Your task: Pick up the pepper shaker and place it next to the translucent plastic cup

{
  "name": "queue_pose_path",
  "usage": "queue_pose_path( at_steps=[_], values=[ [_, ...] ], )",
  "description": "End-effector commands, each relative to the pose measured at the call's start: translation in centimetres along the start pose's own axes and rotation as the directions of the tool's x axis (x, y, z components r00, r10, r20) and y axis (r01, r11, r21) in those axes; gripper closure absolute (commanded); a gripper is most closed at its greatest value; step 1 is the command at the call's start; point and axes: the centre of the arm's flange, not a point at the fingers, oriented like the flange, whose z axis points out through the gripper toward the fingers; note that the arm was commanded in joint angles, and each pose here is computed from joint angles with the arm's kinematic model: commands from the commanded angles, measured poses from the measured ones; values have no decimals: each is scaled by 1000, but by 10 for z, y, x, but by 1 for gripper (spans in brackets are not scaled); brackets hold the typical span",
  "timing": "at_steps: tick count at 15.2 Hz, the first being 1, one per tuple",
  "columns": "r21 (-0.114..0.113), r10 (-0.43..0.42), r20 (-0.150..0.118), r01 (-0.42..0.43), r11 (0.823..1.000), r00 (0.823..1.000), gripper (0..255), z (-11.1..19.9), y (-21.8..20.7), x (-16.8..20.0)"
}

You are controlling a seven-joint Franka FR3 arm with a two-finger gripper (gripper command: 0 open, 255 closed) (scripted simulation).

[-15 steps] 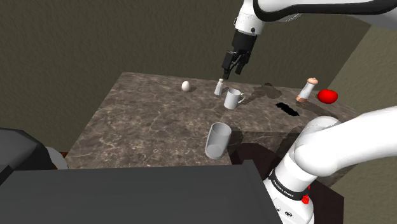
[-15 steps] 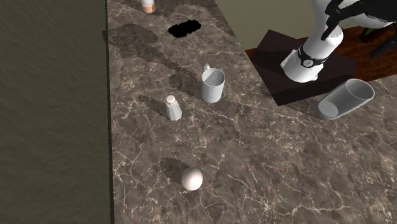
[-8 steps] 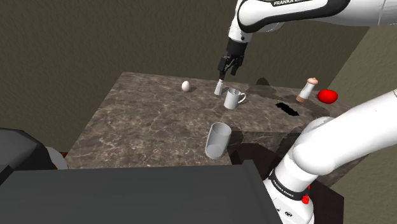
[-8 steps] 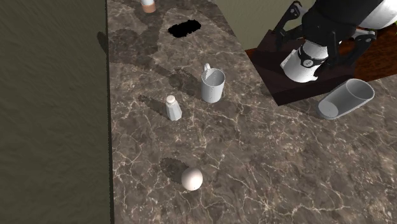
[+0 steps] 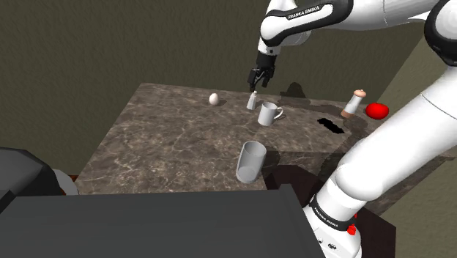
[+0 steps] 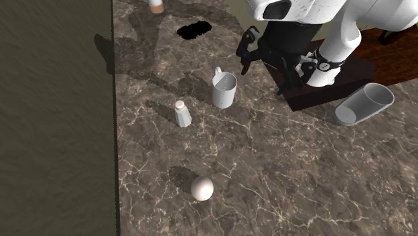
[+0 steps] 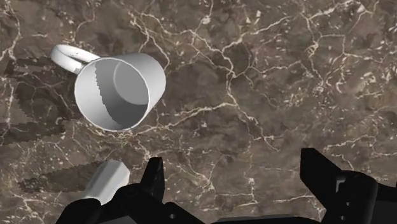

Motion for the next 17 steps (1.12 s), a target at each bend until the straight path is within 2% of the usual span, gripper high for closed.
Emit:
queue_pose_path(
  at_steps=[1,15,17],
  values=[
    [-6,5,3,-5,1000,1000,0,14,19,16],
    [-43,44,23,-43,998,999,0,98,145,118],
    [-45,47,24,-46,998,999,0,109,153,124]
  ],
)
